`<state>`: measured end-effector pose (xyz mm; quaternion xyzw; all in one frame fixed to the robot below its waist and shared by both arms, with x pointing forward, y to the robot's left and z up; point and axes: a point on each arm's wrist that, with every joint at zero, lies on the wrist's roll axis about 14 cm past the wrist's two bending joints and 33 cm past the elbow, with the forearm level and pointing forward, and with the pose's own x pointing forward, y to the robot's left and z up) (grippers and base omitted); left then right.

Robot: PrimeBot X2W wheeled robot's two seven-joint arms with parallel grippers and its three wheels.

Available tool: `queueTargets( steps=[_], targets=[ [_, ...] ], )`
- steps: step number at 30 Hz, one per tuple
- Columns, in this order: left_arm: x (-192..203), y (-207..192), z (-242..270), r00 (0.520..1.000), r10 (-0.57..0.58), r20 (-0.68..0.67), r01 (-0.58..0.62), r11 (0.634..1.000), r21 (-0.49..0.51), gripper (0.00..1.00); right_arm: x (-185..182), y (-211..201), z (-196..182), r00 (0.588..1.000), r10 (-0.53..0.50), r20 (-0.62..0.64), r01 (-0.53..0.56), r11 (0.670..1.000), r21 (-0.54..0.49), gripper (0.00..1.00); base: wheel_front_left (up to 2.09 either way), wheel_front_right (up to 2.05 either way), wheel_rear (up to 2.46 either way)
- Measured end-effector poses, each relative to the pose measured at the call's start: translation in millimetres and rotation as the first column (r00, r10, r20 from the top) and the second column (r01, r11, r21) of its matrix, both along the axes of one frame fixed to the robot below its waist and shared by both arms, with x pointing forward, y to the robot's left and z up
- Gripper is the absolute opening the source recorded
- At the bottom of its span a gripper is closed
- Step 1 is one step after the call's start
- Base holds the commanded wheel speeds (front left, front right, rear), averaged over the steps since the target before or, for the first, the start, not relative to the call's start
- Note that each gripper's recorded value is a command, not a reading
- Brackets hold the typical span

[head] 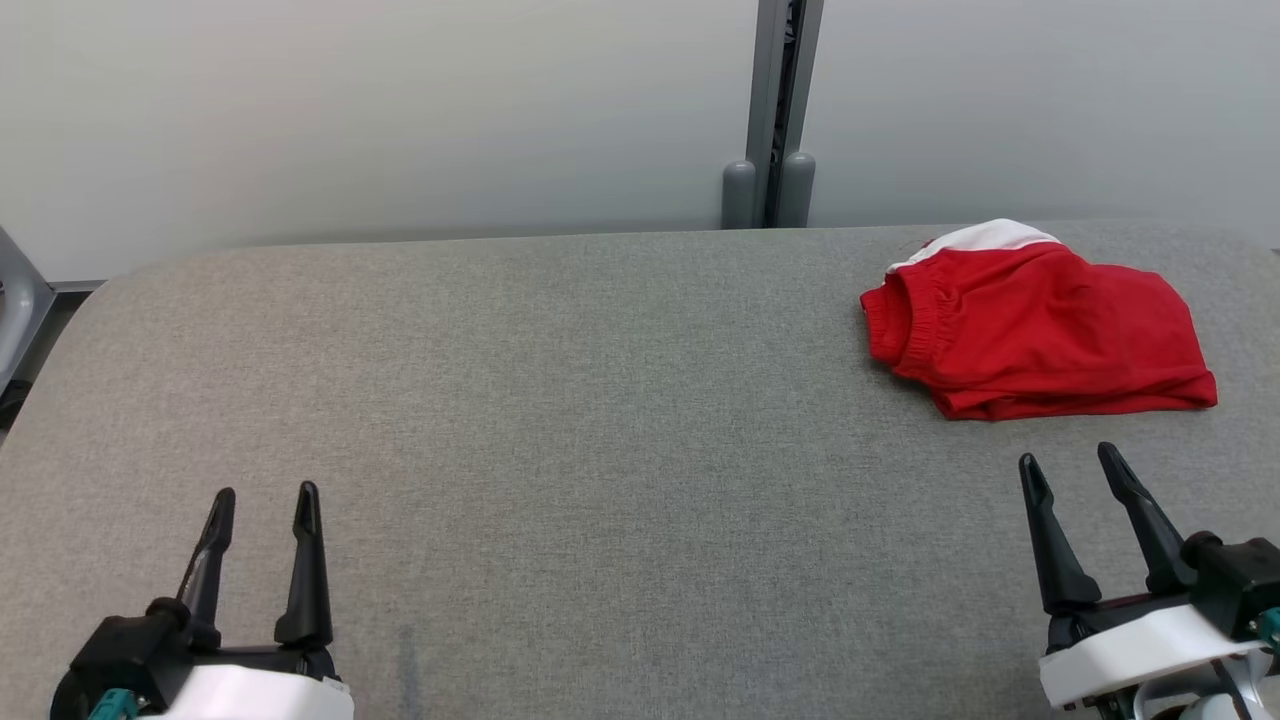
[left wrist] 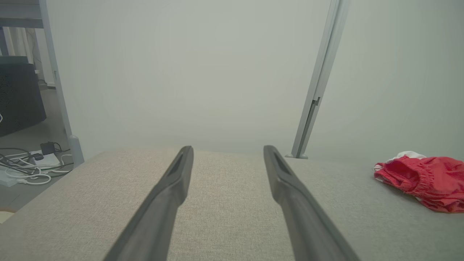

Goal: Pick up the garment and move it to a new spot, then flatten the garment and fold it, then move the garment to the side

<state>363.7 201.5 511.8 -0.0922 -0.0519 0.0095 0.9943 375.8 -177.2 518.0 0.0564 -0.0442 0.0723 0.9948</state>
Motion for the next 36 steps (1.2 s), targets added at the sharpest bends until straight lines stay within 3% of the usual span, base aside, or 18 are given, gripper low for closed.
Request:
queueTargets(
  steps=[36],
  targets=[
    [-4.4, -7.8, -20.3, 0.998, -0.028, -0.057, 0.029, 1.0, 0.012, 1.0, -1.2, -2.6, 6.2, 0.998, -0.048, 0.036, 0.046, 0.997, 0.055, 1.0, 0.0, 0.0, 0.0]
  ],
)
